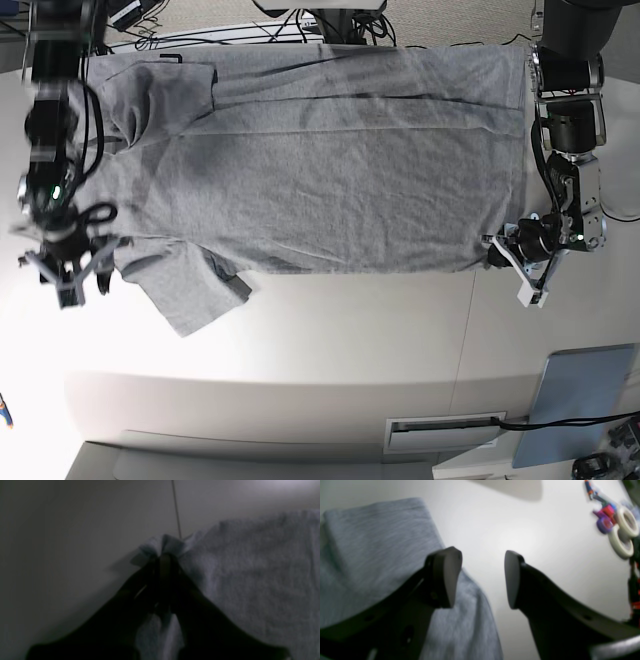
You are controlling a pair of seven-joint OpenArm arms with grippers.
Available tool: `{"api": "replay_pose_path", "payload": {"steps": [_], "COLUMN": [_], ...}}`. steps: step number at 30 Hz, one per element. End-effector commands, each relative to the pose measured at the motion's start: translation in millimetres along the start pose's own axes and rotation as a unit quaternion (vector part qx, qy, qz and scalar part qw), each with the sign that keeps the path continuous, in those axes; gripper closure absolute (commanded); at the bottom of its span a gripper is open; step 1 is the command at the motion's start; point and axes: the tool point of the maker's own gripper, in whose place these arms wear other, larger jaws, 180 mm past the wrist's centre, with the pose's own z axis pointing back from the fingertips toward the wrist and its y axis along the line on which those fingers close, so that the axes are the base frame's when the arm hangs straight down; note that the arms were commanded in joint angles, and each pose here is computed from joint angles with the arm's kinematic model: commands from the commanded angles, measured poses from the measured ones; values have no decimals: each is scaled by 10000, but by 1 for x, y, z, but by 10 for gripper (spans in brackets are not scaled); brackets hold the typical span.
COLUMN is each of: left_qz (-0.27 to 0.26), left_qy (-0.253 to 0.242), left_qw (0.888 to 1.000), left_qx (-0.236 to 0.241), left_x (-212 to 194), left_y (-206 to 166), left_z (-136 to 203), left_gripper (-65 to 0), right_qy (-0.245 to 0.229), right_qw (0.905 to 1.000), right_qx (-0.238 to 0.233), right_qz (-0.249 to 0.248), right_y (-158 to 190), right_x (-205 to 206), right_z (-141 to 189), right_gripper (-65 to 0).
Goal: Fold the T-shirt properly
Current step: 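Reach both grippers to the hem corners of the shirt, then grasp the hem corners and fold them up onto the collar edge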
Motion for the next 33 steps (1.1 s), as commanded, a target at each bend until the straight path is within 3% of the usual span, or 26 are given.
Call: {"api": "replay_pose_path", "payload": {"steps": [1,5,8,16,24,26,30,33], "left_qz": [-83,-83,-79,-44,-44,-44,-41,-29], "left_qy": [-67,-67,-64,-17,-19,-38,-90,-199], "left_qw": [9999,9999,9999,10000,10000,10000,9999,9998], "left_qx": [44,44,52,70,68,67,66,48], "left_x": [11,11,11,5,5,6,8,12], "left_y": [4,4,4,5,5,5,5,4], "left_z": [5,5,5,4,4,4,4,5], "left_gripper": [0,0,0,0,0,0,0,0], "right_qy": [-84,941,1430,1954,2437,2450,2460,2419], "right_qw": [10000,9948,9874,9697,9523,9522,9520,9534], "right_qx": [-49,296,540,1016,1502,1492,1488,1472], "right_qz": [-15,-246,-409,-1054,-1057,-1052,-1050,-1041], "right_y": [-12,-5,1,23,54,53,52,50], "right_x": [18,8,4,-10,-40,-42,-42,-39], "right_z": [-7,-46,-67,-98,-96,-95,-95,-95], "right_gripper": [-302,-302,-302,-302,-299,-238,-14,0]}}
